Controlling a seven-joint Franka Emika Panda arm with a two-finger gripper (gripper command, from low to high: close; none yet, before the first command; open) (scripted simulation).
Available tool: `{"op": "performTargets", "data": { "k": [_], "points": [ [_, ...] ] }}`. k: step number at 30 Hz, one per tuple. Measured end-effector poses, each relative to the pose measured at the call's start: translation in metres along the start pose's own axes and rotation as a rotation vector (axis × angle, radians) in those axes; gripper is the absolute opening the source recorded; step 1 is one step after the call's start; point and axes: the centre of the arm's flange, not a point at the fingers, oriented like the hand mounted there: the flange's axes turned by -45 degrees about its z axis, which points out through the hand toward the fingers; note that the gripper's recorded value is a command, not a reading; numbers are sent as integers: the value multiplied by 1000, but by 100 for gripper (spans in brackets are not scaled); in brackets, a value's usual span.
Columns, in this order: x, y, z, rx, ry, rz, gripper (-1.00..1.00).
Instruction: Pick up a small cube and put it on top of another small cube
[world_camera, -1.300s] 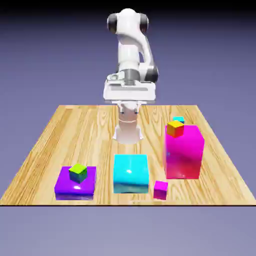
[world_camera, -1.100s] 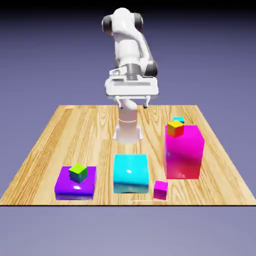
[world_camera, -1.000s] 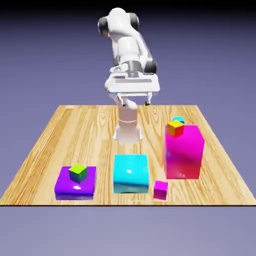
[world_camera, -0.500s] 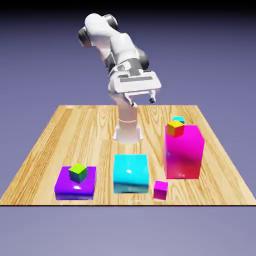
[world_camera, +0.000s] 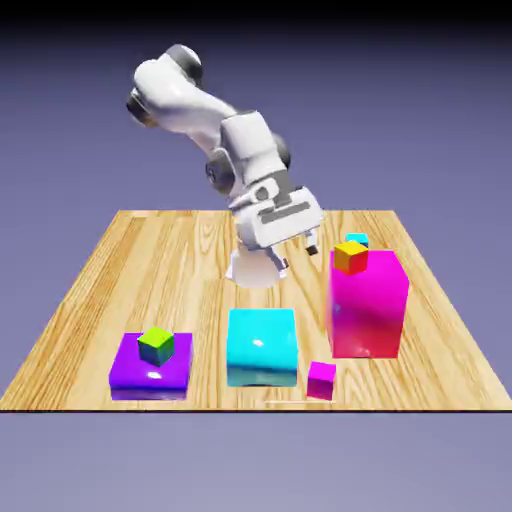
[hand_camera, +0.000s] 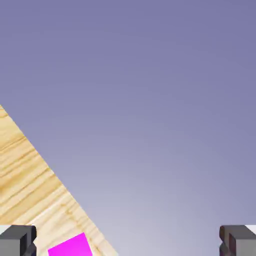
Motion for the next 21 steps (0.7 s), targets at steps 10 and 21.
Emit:
{"op": "performTargets", "data": {
  "k": [10,21],
  "points": [
    [-25,-22,122,134,-208,-208,0],
    [-75,-53,245,200,-352,-349,0]
  ]
}}
